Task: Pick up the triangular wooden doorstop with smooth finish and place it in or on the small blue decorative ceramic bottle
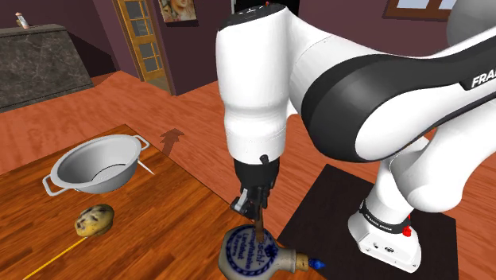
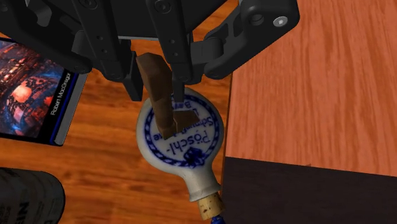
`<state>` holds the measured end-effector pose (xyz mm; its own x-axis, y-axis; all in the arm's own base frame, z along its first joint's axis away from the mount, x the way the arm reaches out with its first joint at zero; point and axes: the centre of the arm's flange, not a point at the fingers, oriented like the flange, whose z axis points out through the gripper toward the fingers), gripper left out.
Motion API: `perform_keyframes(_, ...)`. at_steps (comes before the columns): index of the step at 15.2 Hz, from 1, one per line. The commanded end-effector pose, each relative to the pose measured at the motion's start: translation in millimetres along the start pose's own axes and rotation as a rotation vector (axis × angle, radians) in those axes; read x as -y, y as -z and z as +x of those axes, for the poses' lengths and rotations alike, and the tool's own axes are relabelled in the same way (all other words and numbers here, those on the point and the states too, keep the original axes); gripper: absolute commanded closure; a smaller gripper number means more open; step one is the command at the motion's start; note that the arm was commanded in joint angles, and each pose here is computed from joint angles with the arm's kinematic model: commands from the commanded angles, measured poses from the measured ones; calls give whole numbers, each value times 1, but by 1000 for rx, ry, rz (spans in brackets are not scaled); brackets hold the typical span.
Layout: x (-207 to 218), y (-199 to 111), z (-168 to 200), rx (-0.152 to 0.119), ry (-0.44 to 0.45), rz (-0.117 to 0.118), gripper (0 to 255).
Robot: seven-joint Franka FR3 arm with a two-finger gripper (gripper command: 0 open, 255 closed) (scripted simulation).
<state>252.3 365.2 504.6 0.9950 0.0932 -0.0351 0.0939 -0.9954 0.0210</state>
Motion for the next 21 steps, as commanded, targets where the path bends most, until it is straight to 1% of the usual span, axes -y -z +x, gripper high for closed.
perform_keyframes(1,0,-12,0,-1,0,0,255)
perform_keyframes(11,1,-65,2,-1,0,0,255)
perform_keyframes(19,1,-65,2,-1,0,0,255)
perform_keyframes(20,1,-65,2,-1,0,0,0)
perform_keyframes(21,1,-65,2,-1,0,0,0)
